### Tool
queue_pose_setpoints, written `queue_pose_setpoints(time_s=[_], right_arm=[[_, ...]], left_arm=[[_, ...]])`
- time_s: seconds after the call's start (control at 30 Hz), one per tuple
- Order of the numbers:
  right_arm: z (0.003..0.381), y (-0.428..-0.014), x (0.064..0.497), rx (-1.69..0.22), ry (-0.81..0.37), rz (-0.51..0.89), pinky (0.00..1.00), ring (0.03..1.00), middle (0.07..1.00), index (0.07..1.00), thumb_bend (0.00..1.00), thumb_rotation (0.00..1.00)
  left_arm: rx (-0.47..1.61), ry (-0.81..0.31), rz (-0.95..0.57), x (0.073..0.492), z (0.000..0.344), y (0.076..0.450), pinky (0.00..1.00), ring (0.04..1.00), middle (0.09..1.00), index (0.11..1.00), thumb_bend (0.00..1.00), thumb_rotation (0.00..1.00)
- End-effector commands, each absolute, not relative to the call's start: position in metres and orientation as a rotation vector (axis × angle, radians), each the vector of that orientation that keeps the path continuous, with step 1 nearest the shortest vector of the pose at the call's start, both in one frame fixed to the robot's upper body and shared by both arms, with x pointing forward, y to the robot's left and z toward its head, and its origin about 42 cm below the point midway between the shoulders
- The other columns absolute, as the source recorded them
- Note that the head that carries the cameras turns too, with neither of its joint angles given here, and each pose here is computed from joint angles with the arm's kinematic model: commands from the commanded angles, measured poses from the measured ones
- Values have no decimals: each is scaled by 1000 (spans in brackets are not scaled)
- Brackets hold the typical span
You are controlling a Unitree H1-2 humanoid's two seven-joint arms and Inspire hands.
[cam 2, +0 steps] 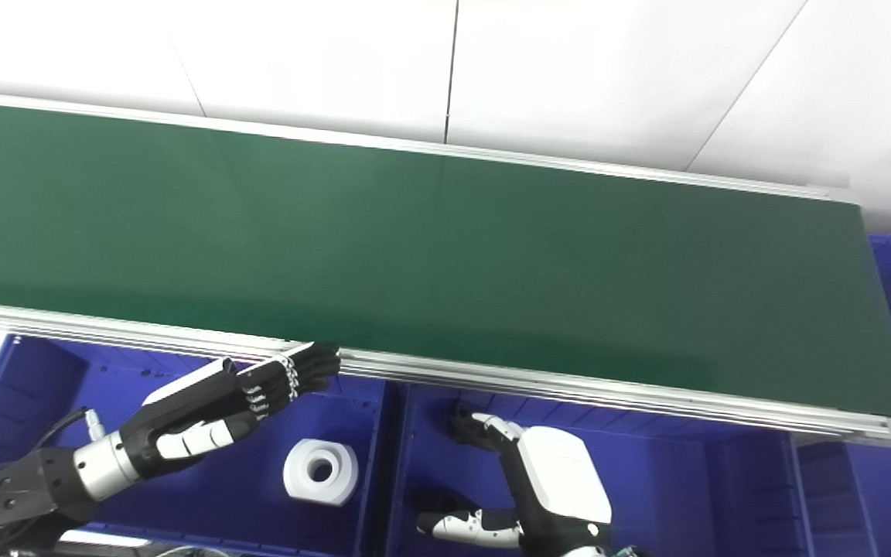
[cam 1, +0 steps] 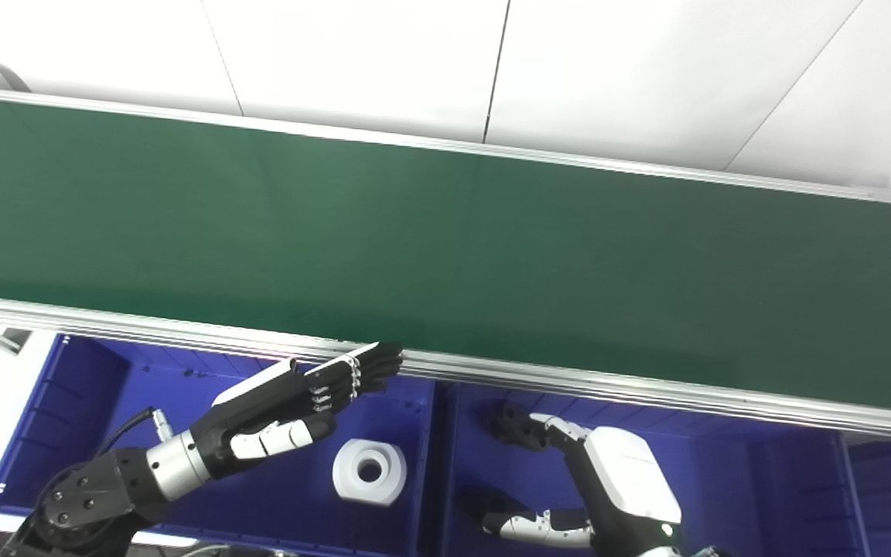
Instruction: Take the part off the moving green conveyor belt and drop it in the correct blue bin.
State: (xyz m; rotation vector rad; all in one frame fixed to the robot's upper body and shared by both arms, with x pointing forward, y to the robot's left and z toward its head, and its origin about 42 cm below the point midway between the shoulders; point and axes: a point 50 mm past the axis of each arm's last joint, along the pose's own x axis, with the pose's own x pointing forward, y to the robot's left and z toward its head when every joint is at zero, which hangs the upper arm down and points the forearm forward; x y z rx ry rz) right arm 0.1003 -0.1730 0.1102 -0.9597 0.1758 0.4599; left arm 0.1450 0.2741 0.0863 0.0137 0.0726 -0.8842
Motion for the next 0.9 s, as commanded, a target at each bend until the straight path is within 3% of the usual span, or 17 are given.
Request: queue_pose_setpoints(time_s=[0.0,0.03,0.13,0.2,0.43,0.87], right_arm=[[123,-177,91,-857,65,447,691,783,806,817,780,608],[124,-179,88,-804,37,445,699,788,810,816,756,639],[126,-182,77,-647,-41,420,720,801,820,813,643,892],[127,-179,71,-580,-71,395,716,798,825,821,618,978],[126,-163,55,-360,-148,350,743,805,843,847,600,1000],[124,-157,55,-266,-171,308,763,830,862,860,629,1000]], left_arm=[[29,32,-892,146,95,278,1000,1000,1000,1000,400,743],[27,34,-892,146,95,278,1000,1000,1000,1000,402,743],[19,41,-891,145,94,278,1000,1000,1000,1000,406,742],[17,43,-889,144,94,278,1000,1000,1000,1000,408,739],[28,42,-893,144,94,278,1000,1000,1000,1000,407,746],[23,48,-892,143,93,276,1000,1000,1000,1000,397,731]])
